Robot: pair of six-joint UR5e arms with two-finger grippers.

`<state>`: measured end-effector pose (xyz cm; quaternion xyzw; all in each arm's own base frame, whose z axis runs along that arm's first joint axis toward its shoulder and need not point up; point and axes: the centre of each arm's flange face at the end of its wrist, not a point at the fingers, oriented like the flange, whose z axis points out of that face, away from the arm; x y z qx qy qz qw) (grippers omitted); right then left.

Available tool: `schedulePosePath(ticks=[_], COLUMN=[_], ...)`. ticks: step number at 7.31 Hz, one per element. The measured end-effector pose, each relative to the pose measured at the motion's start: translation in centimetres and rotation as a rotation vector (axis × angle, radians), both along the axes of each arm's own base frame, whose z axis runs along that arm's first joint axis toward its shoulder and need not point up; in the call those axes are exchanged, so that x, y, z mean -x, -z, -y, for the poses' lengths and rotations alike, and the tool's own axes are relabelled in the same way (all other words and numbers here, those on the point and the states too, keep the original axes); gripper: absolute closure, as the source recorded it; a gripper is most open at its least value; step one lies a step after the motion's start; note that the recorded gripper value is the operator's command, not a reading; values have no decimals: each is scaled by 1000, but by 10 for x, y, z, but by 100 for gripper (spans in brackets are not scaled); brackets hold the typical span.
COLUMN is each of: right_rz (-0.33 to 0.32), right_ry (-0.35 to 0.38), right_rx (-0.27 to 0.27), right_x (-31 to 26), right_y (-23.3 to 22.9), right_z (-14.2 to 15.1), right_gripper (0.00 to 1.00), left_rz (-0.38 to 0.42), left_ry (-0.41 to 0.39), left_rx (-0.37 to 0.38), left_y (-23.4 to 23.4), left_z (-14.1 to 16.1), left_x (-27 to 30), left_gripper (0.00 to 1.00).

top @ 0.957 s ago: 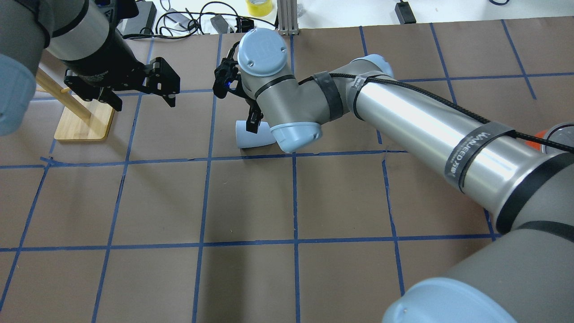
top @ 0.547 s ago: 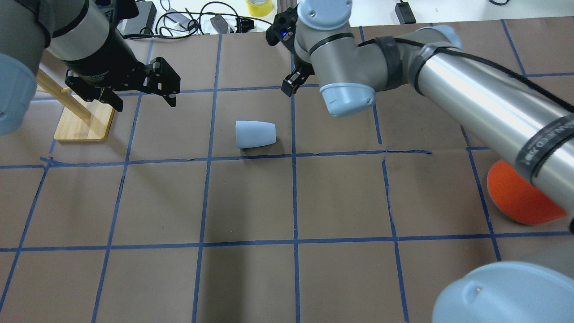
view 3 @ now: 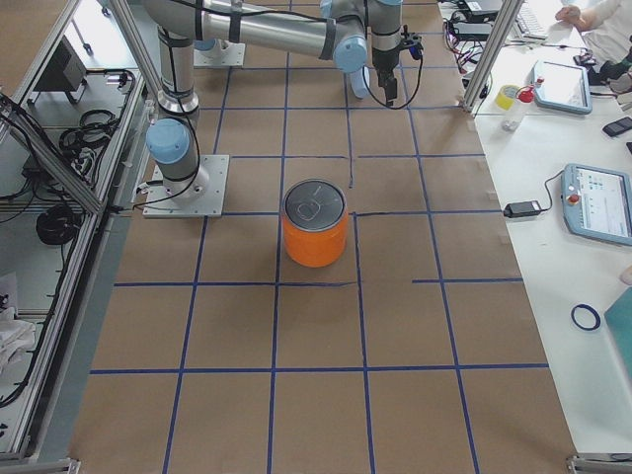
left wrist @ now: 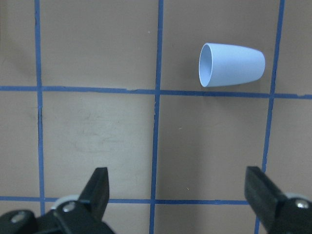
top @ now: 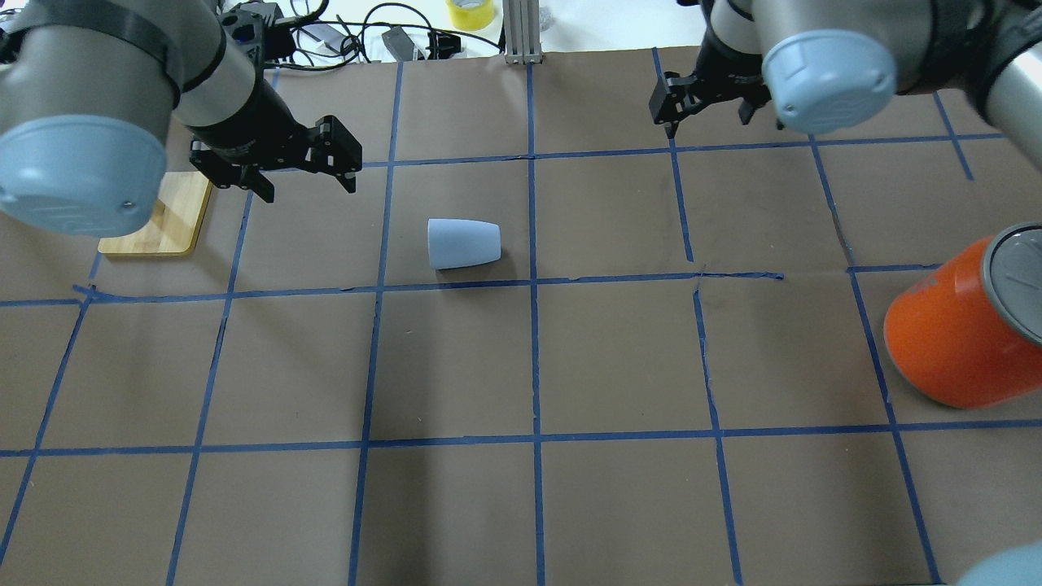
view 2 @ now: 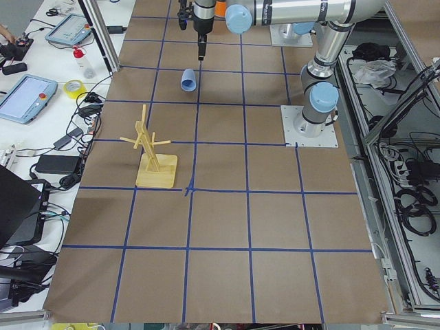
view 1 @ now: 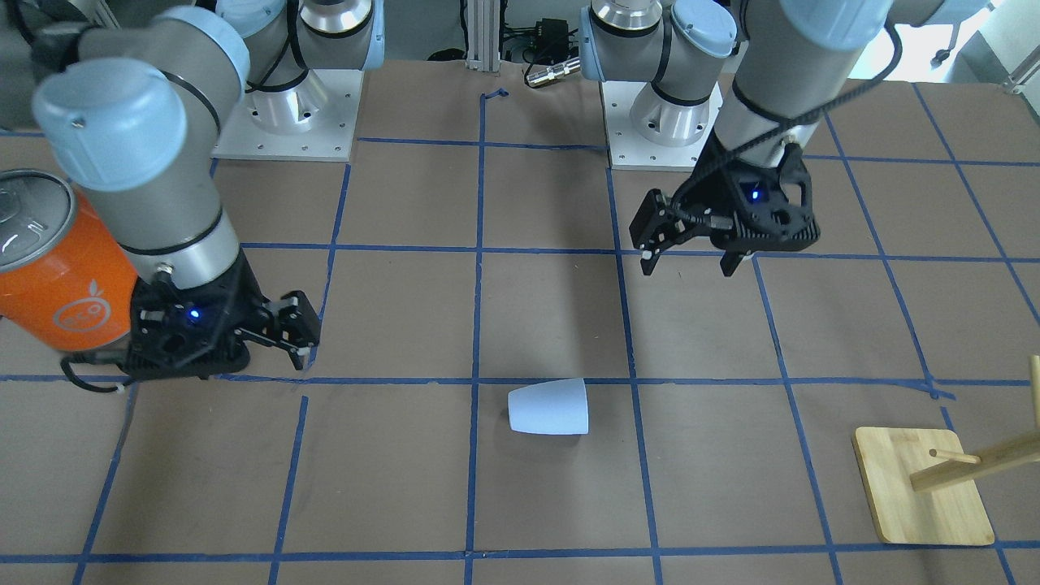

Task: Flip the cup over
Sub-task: 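Raise the right gripper away while the left arm moves toward the cup, then reach the left gripper to the sideways cup and grasp it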

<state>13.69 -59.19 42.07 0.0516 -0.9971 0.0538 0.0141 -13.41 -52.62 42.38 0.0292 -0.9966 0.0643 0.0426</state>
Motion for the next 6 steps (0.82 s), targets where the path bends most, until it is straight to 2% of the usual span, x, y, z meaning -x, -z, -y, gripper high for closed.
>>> schedulePosePath(ticks=[1, 2, 3, 6], right_rz=[-5, -7, -7, 0], right_ry=[32, 50, 58, 65], right_rx=[-59, -91, -98, -114], right_x=[11, 15, 18, 17], right_y=[-23, -40, -50, -51], right_z=[-27, -48, -58, -63], right_gripper=[0, 0, 0, 0], left_rz=[-45, -97, -162, -360], left_ry=[-2, 0, 6, 12], left_rx=[-6, -15, -20, -60], left_y=[31, 57, 83, 162], left_z=[17, 33, 48, 82], left_x=[-4, -11, -15, -10], left_gripper=[0, 0, 1, 9])
